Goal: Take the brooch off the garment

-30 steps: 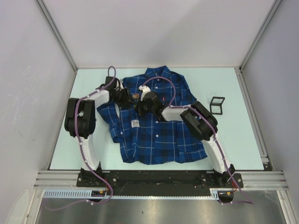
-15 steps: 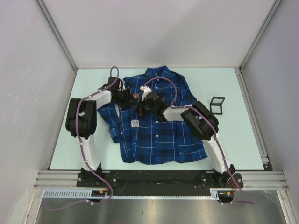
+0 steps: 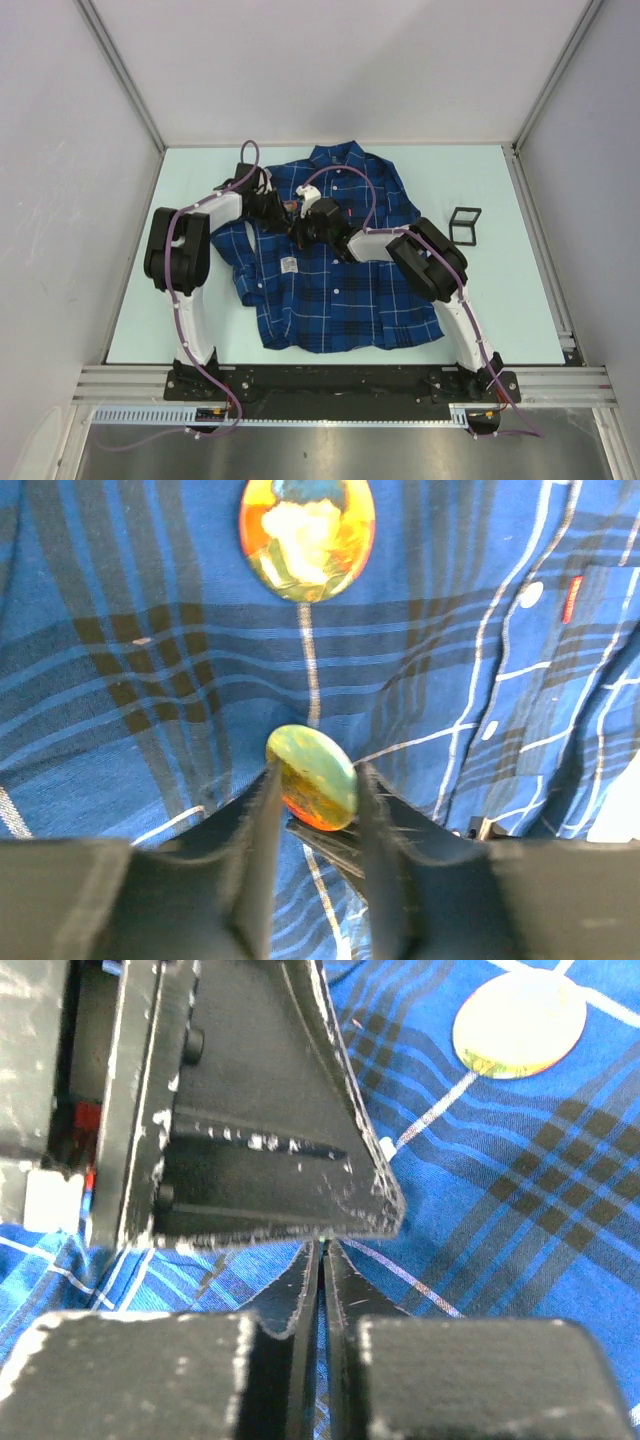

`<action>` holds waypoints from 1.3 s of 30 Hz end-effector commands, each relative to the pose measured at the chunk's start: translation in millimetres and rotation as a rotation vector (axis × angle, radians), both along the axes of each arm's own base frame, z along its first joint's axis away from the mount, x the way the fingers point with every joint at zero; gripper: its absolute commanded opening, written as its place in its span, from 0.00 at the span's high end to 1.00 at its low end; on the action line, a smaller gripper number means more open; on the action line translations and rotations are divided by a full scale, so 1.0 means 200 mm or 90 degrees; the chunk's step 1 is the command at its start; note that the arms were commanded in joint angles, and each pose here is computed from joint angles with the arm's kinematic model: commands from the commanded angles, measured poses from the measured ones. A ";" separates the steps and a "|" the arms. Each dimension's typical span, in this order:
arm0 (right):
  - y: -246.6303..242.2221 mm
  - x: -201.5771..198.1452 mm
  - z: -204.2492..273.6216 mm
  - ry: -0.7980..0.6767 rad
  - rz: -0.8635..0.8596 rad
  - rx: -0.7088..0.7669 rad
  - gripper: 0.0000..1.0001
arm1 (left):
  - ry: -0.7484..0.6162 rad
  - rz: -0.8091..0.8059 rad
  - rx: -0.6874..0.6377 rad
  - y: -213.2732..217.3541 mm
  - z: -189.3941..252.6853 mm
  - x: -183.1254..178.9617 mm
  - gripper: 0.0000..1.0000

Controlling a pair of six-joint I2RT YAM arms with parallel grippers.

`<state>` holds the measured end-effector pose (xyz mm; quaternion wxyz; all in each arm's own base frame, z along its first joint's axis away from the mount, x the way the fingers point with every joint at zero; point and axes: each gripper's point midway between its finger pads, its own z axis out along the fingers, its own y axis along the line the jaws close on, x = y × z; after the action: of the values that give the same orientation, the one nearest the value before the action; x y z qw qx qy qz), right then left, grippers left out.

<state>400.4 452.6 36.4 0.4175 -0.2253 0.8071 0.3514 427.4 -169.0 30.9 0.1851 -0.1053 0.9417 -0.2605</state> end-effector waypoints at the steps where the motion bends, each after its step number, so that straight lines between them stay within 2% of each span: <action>1: 0.04 0.00 0.24 -0.058 0.011 0.036 0.90 | -0.006 -0.010 0.031 0.02 -0.02 0.01 0.72; 3: 0.03 0.00 0.25 -0.055 0.006 0.032 0.81 | -0.011 -0.010 0.036 0.02 -0.01 0.02 0.83; 5: 0.02 0.01 0.25 -0.052 -0.001 0.024 0.77 | -0.014 -0.014 0.038 0.03 0.00 0.02 0.92; 10: -0.06 0.00 0.26 -0.025 -0.020 0.027 0.72 | -0.022 -0.019 0.045 0.04 0.03 0.01 1.00; 16: -0.09 0.04 0.26 0.005 -0.026 0.076 0.70 | -0.024 -0.027 0.059 0.05 0.03 0.00 1.00; 27: -0.06 0.11 0.19 0.027 -0.051 0.120 0.82 | -0.014 -0.027 0.060 0.05 0.01 -0.01 1.00; 30: -0.04 0.12 0.16 0.036 -0.055 0.121 0.82 | -0.023 -0.027 0.056 0.05 0.03 -0.01 0.96; 34: -0.04 0.13 0.10 0.047 -0.066 0.108 0.82 | -0.031 -0.021 0.057 0.06 0.05 0.00 0.79; 36: -0.03 0.12 0.09 0.047 -0.063 0.106 0.83 | -0.036 -0.019 0.056 0.06 0.06 0.01 0.74; 39: -0.02 0.12 0.08 0.047 -0.063 0.104 0.88 | -0.041 -0.013 0.053 0.06 0.07 0.01 0.59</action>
<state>413.6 435.0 31.4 0.3950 -0.1395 0.8199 0.3902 430.8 -159.4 30.0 0.2001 -0.0844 0.9483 -0.2316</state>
